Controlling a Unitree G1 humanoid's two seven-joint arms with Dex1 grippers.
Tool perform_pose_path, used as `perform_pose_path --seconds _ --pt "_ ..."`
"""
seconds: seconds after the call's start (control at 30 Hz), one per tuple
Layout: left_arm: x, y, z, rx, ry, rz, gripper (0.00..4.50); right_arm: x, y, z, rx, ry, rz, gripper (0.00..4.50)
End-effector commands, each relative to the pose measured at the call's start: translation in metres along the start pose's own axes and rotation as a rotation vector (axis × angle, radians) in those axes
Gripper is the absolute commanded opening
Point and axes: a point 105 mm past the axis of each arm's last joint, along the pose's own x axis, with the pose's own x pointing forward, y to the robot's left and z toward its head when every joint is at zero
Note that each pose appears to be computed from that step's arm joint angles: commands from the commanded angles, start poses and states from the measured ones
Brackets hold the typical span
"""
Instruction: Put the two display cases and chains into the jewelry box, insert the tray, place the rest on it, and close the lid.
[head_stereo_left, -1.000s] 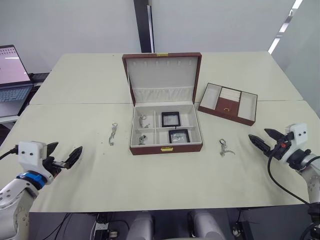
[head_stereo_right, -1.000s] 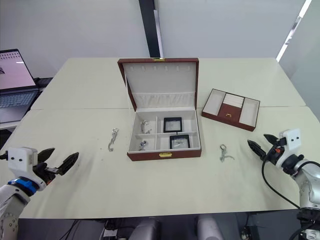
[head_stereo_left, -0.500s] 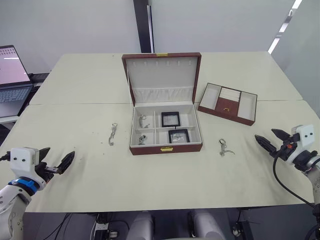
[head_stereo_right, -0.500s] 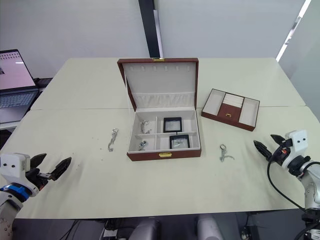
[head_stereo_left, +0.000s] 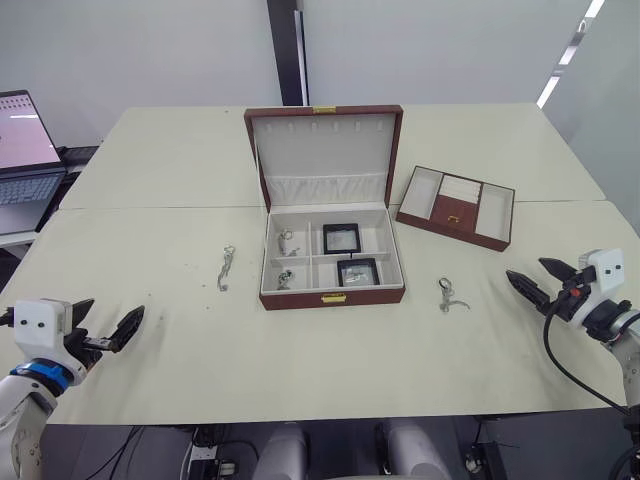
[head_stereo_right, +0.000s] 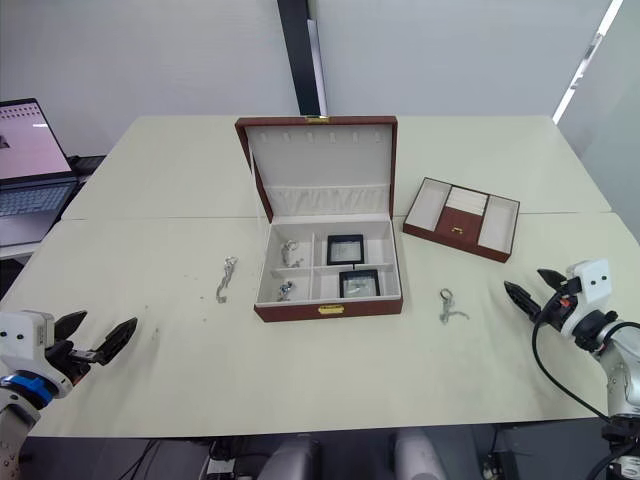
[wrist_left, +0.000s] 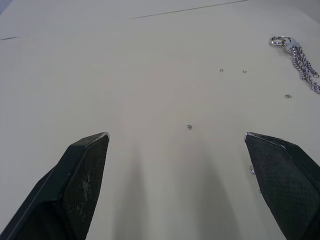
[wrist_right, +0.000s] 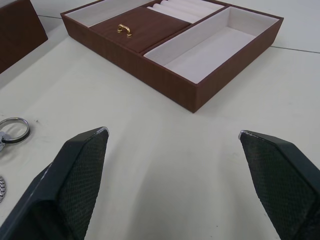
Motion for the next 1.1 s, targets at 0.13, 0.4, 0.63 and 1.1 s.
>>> perform_pose_path --seconds 0.13,0.4,0.63,1.1 --pt "0.007 -0.005 0.022 0.052 -0.060 -0.036 4.50 -0.001 -0.005 0.020 -0.058 -0.039 0.009 4.44" --pt "0.038 -0.073 0.052 0.093 -0.130 -0.314 4.50 0.012 0.010 0.042 -0.122 0.023 0.193 4.44" --pt "0.045 -0.149 0.073 0.186 -0.179 -0.633 4.50 0.030 0.008 0.063 -0.187 0.091 0.273 4.44" --pt "0.016 -0.242 0.100 0.217 -0.305 -0.993 4.50 0.078 0.002 0.057 -0.377 0.256 0.364 4.44"
